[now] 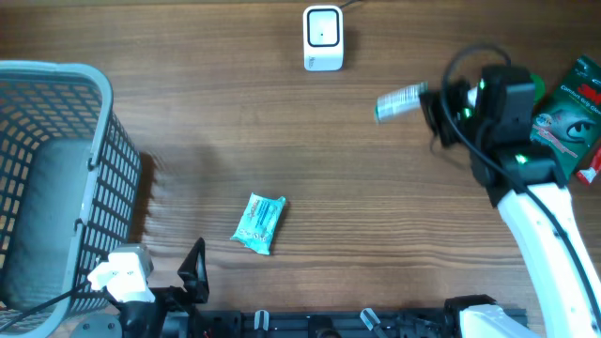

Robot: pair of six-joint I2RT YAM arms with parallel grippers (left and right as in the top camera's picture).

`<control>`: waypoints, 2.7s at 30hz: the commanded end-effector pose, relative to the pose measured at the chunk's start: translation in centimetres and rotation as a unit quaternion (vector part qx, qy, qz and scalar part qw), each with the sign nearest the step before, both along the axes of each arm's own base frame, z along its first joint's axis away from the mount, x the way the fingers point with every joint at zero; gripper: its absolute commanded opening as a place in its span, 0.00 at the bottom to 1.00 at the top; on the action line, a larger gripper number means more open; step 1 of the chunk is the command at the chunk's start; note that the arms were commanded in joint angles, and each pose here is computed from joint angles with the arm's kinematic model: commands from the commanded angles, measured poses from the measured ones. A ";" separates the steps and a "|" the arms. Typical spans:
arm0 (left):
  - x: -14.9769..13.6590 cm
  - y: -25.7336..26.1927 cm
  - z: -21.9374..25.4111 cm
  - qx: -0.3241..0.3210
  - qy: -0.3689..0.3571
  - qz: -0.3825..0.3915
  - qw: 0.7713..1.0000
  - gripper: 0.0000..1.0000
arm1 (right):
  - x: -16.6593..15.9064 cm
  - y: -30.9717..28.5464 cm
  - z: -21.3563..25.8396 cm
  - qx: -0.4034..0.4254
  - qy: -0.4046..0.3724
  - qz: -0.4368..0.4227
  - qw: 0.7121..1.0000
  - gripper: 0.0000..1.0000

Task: Scan the item barcode
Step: 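Lift the battery pack and hold it at the scanner window, then carry the battery pack to the right edge and release it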

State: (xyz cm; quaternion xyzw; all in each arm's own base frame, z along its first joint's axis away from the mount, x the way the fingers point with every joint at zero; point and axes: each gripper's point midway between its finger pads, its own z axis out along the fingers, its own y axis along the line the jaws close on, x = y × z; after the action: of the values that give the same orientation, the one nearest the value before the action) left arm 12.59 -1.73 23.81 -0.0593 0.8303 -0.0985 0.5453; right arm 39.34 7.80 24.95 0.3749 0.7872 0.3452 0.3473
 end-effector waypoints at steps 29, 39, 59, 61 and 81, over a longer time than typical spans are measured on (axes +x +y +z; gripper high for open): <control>-0.1 -0.2 0.1 -0.005 -0.004 -0.003 1.000 1.00 | 17.3 15.2 -2.2 -0.326 -0.564 0.165 0.741 0.04; -0.1 -0.2 0.1 -0.005 -0.004 -0.003 1.000 1.00 | 17.2 11.4 -3.4 -0.228 -0.520 0.268 0.778 0.05; -0.1 -0.2 0.1 -0.005 -0.004 -0.003 1.000 1.00 | 1.0 -33.0 -3.7 -0.599 0.252 -0.326 0.686 0.04; -0.1 -0.2 0.1 -0.006 -0.004 -0.003 1.000 1.00 | -1.7 -34.4 -8.5 -0.478 0.280 -0.368 0.746 0.04; -0.1 -0.2 0.1 -0.005 -0.004 -0.003 1.000 1.00 | -1.2 -32.8 -4.4 -0.327 0.165 -0.279 0.888 1.00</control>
State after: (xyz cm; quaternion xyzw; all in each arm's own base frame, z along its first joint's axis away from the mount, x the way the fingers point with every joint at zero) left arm 12.60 -1.73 23.81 -0.0593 0.8304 -0.0985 0.5452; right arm 36.11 -28.29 15.47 0.5434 0.7408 -0.2145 0.3316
